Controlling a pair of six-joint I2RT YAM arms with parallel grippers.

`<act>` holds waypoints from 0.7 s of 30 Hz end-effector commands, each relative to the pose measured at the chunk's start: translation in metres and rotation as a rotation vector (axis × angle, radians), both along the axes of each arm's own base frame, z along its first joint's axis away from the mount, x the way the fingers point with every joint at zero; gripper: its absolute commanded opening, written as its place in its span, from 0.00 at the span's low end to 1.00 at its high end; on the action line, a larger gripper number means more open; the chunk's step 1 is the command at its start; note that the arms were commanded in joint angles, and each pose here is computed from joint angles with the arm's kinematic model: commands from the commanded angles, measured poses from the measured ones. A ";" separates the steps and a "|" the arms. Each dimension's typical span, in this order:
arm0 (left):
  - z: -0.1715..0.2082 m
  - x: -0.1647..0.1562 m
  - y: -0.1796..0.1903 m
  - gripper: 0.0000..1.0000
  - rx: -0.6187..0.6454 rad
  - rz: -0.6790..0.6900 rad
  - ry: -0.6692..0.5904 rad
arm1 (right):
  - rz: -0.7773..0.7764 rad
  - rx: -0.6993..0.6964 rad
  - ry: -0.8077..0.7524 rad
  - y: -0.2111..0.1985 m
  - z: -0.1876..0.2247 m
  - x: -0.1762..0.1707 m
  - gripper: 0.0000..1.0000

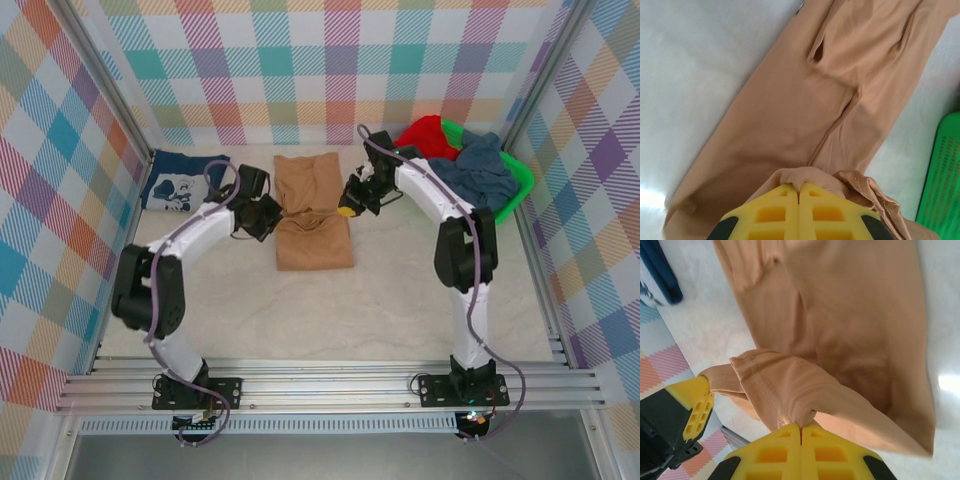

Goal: Fold and stack the t-shirts

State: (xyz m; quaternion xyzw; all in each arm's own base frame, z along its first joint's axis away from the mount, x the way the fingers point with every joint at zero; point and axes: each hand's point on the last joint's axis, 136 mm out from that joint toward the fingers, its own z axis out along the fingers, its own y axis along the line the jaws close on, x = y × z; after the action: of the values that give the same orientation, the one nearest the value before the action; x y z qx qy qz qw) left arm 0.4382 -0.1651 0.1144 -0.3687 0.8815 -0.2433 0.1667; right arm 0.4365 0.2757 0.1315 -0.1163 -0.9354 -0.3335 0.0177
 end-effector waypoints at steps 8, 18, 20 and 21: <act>-0.021 0.057 0.011 0.47 0.065 -0.042 0.028 | -0.002 -0.041 0.042 -0.008 -0.049 0.048 0.44; 0.001 -0.009 0.026 0.41 0.046 -0.004 -0.018 | -0.063 -0.129 -0.134 -0.045 -0.016 0.012 0.45; -0.013 -0.017 0.019 0.21 -0.002 -0.013 0.010 | -0.062 -0.096 -0.108 -0.038 -0.026 0.000 0.37; -0.019 -0.017 0.015 0.16 -0.014 -0.022 0.019 | -0.049 -0.083 -0.095 -0.031 -0.030 -0.002 0.29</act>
State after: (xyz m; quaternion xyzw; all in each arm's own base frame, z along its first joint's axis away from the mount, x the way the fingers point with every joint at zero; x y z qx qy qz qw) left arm 0.4243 -0.1419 0.1110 -0.3614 0.8876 -0.2294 0.1701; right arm 0.4243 0.2284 0.1036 -0.1343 -0.9528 -0.2720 -0.0103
